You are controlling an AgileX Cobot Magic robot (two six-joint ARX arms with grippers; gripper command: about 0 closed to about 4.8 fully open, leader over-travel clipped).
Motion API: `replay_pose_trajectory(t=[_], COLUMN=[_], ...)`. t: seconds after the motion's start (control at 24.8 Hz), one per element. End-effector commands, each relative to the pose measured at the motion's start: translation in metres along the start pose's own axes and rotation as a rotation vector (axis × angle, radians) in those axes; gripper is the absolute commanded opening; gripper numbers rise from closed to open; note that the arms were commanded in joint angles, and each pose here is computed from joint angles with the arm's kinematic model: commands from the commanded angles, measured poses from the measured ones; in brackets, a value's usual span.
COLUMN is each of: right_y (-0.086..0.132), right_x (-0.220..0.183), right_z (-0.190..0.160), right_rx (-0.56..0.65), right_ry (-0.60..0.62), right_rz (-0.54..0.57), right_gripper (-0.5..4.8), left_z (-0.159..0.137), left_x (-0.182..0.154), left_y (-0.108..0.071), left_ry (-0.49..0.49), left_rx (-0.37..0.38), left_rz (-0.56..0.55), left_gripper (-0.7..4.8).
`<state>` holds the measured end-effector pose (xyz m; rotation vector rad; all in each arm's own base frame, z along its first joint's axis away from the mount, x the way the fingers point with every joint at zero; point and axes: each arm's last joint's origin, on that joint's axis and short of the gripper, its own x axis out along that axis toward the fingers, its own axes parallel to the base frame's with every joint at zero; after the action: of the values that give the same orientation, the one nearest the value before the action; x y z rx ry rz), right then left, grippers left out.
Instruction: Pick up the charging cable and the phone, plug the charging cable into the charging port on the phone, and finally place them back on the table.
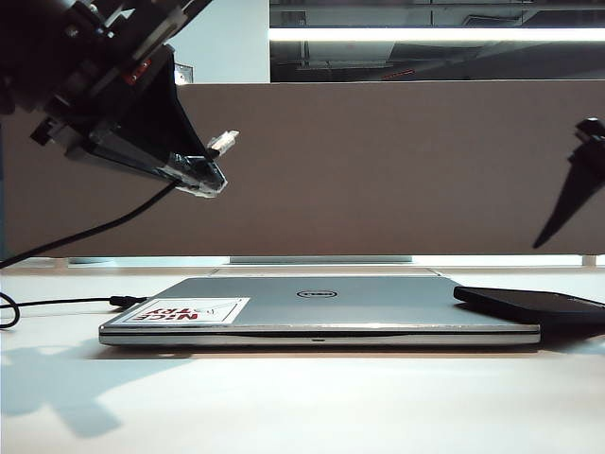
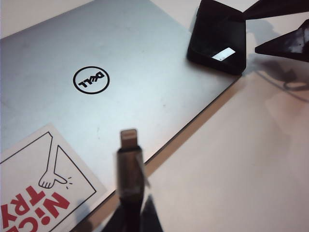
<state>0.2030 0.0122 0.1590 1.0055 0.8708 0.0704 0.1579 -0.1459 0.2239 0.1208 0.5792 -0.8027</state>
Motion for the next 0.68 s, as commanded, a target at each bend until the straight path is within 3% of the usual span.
replay_pose_trajectory(t=[0.04,0.28,0.68], right_y=[-0.0025,-0.0035,-0.0098], right_x=[-0.0019,-0.0006,0.0059], right_z=[0.0087,0.0141,0.0141], right_rx=[0.016,0.005,0.03], right_ry=[0.021,0.03,0.016], right_rz=[0.069,0.122,0.056], right_gripper=[4.53,4.55,4.63], left_z=[0.0025,0.0025,0.0025], left_x=[-0.0007,-0.0007,-0.0007], left_y=[-0.0004,-0.0004,-0.0004], left_ry=[-0.018,-0.018,-0.018], left_rx=[0.003,0.003,0.003], left_rz=[-0.005,-0.005,-0.005], left_gripper=[-0.06,-0.06,-0.06])
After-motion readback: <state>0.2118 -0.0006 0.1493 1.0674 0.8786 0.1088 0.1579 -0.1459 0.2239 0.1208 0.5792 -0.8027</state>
